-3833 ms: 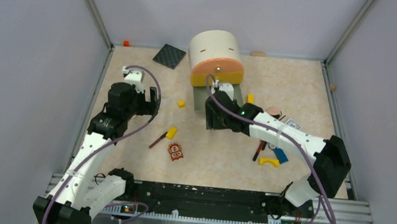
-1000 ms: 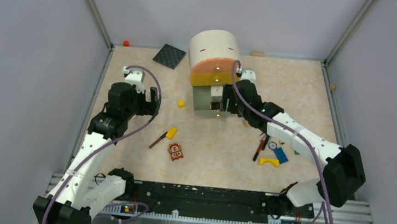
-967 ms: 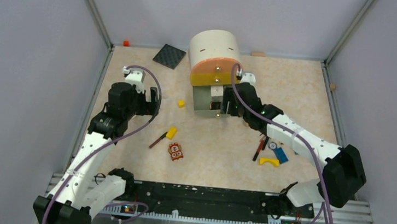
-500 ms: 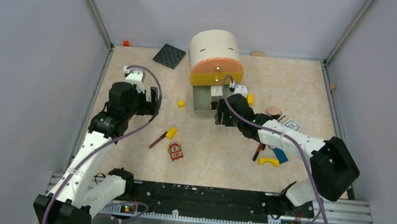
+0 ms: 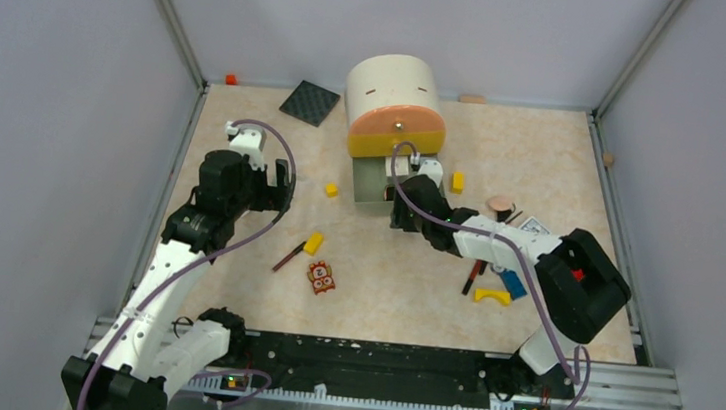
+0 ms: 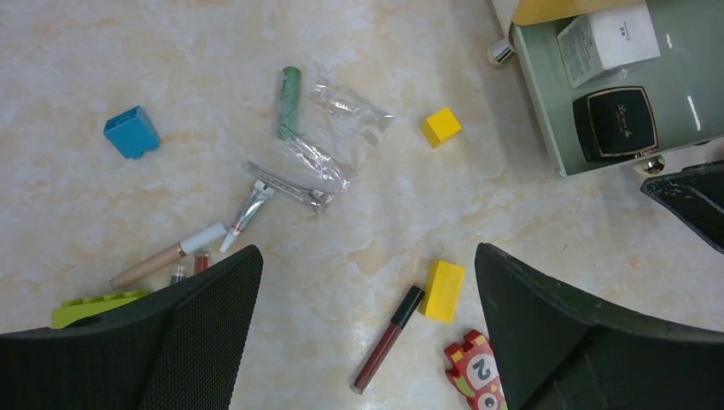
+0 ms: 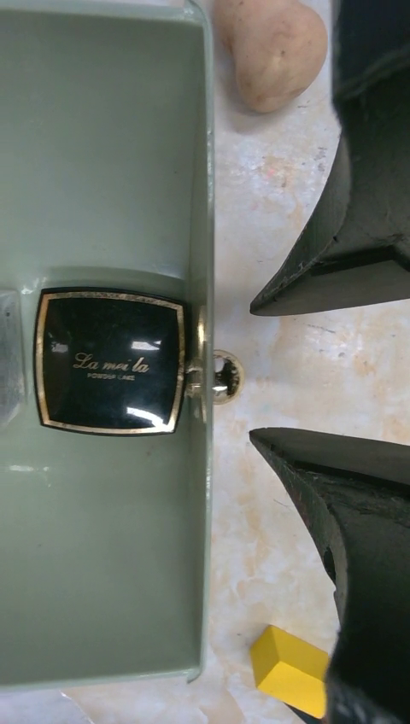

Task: Organize the makeup
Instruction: Place the makeup in the drawer, then close the makeup storage box.

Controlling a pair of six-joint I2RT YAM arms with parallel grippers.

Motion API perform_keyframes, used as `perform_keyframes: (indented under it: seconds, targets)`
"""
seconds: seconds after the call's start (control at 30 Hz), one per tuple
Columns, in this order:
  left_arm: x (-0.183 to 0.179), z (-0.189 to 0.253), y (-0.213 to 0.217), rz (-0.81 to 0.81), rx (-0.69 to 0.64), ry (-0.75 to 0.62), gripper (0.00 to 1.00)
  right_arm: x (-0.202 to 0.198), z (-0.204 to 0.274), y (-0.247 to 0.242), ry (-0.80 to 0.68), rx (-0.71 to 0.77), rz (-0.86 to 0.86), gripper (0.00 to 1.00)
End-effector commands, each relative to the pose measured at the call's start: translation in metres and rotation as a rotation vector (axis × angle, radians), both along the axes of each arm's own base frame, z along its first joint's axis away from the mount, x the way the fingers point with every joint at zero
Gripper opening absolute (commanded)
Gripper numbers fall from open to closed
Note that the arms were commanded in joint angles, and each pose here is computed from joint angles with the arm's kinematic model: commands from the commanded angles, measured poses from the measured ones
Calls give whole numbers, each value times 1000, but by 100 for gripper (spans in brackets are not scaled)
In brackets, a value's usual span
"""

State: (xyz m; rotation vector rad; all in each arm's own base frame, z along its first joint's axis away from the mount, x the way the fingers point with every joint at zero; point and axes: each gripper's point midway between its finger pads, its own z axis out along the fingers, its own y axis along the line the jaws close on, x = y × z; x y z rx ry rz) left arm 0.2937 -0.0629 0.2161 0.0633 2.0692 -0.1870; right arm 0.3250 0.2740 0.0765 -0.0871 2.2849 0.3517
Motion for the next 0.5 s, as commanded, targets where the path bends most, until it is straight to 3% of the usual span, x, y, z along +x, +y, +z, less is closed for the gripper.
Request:
perform_keyframes:
  seconds: [0.0, 0.47]
  targets:
    - [5, 7, -4, -14, -12, -38, 99, 24, 24, 19, -85, 59, -35, 49]
    - [5, 7, -4, -16, -10, -37, 99, 34, 8, 22, -81, 24, -55, 35]
